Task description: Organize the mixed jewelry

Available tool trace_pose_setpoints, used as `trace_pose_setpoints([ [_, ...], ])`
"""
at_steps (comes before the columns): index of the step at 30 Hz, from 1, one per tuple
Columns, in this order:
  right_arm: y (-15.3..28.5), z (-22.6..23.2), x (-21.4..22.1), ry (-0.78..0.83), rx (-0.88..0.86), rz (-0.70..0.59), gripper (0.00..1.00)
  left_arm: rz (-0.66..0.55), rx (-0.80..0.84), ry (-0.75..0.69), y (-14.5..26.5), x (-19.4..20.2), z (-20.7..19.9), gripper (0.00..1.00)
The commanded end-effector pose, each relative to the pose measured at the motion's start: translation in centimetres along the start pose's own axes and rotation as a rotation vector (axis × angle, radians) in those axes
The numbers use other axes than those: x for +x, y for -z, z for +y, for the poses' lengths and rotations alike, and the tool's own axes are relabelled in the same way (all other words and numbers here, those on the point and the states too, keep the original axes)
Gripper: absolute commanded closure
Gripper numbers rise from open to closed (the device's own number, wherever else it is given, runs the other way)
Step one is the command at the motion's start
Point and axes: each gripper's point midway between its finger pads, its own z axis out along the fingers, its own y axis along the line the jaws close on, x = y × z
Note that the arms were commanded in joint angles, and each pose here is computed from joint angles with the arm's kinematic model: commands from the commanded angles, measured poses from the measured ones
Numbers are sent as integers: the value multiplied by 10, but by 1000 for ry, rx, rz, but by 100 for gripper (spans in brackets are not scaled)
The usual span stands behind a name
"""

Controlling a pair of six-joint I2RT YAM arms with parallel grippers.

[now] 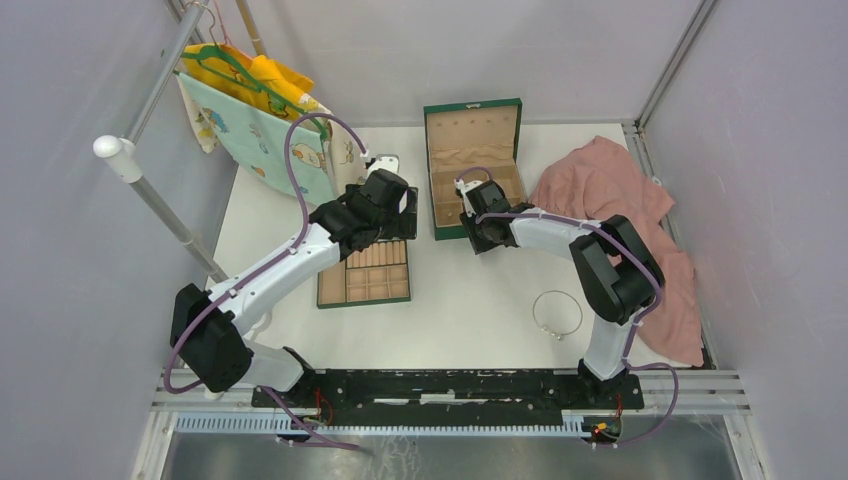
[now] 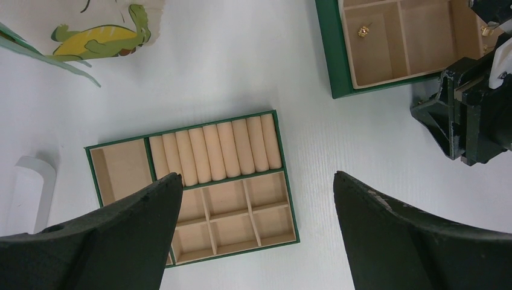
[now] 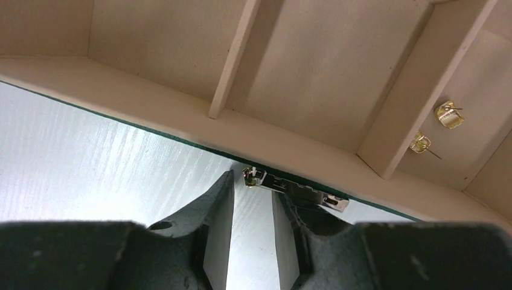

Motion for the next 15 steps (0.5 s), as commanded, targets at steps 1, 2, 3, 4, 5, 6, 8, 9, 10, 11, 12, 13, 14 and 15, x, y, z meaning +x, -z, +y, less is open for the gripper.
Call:
trace_pose_setpoints([
  [1, -10, -2, -1, -4, 22, 4, 66, -77, 2, -13, 5, -27, -2, 0],
  [2, -10, -2, -1, -4, 22, 4, 66, -78, 3, -11, 5, -27, -2, 0],
  [3, -10, -2, 0, -5, 23, 4, 67, -79, 2, -10, 5, -28, -2, 0],
  [4, -10, -2, 0, -4, 25, 6, 68, -79, 1, -10, 5, -27, -2, 0],
  [5, -11, -2, 2, -4, 25, 10, 69, -77, 0, -11, 5, -27, -1, 0],
  [6, -11, -3, 3, -4, 27, 12, 69, -79, 2, -12, 6, -27, -2, 0],
  [8, -11, -3, 2, -3, 29, 9, 71, -80, 2, -12, 6, -27, -1, 0],
  [9, -11, -3, 3, -5, 30, 8, 72, -79, 2, -13, 5, -27, -1, 0],
  [10, -11, -3, 3, -6, 30, 6, 73, -78, 3, -12, 6, -27, -1, 0],
  [11, -12, -3, 4, -6, 30, 8, 74, -79, 2, -11, 6, -27, -1, 0],
  [12, -13, -3, 4, -8, 30, 9, 75, -79, 3, -12, 6, -27, -1, 0],
  [13, -13, -3, 4, -11, 29, 10, 76, -80, 5, -10, 6, -27, -2, 0],
  [14, -14, -3, 4, -12, 31, 10, 77, -79, 4, -10, 6, -27, -1, 0],
  [15, -14, -3, 4, -13, 33, 9, 78, -79, 4, -9, 6, -27, -1, 0],
])
